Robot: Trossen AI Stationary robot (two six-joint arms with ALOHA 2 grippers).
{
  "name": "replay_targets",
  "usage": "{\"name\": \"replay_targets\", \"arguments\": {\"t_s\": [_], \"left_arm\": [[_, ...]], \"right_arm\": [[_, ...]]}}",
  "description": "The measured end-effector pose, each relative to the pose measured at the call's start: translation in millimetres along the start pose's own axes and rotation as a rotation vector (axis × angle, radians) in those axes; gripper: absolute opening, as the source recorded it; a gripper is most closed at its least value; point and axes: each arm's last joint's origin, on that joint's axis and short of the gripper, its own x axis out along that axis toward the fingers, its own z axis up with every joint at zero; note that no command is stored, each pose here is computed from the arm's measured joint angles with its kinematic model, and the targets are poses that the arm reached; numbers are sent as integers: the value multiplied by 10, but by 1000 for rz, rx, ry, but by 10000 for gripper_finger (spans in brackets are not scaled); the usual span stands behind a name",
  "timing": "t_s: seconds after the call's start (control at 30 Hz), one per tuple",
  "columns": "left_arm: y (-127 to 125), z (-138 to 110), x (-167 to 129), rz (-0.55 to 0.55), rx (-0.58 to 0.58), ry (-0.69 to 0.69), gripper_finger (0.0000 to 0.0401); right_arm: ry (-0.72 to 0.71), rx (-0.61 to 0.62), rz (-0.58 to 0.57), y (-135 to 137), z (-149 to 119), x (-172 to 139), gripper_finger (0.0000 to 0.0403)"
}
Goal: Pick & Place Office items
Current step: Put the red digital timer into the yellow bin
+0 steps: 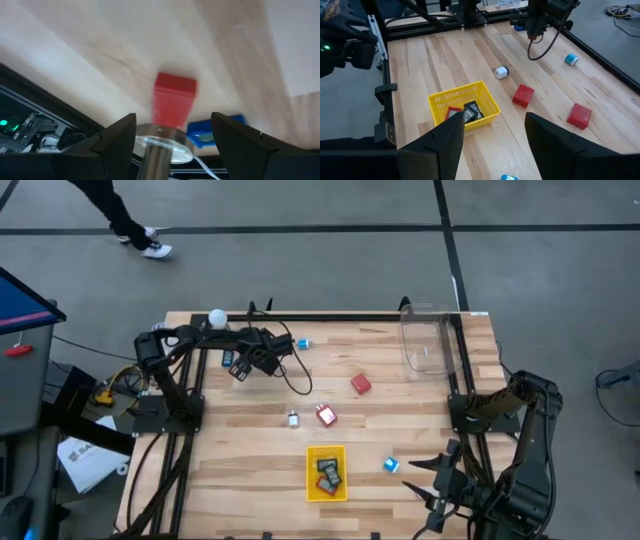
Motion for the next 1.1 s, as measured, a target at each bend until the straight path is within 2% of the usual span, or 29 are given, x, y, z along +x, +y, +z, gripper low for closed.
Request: {"name": "replay_targets", "arguments": {"t_s": [0.23,0.53,0.77,1.1], "left_arm": [[43,-121,95,-54,1,-9,250],[51,-149,206,-58,3,-59,250],[47,-115,232,-51,-12,-111,250],[36,-20,372,-92,15,-101,250]], "right_arm": [[-29,22,-4,-2,12,-1,203],[-74,15,-2,-11,93,-39,203],[-75,-10,-15,-36,100,-44,203],[-75,-13,-12,-36,92,-57,203]]}}
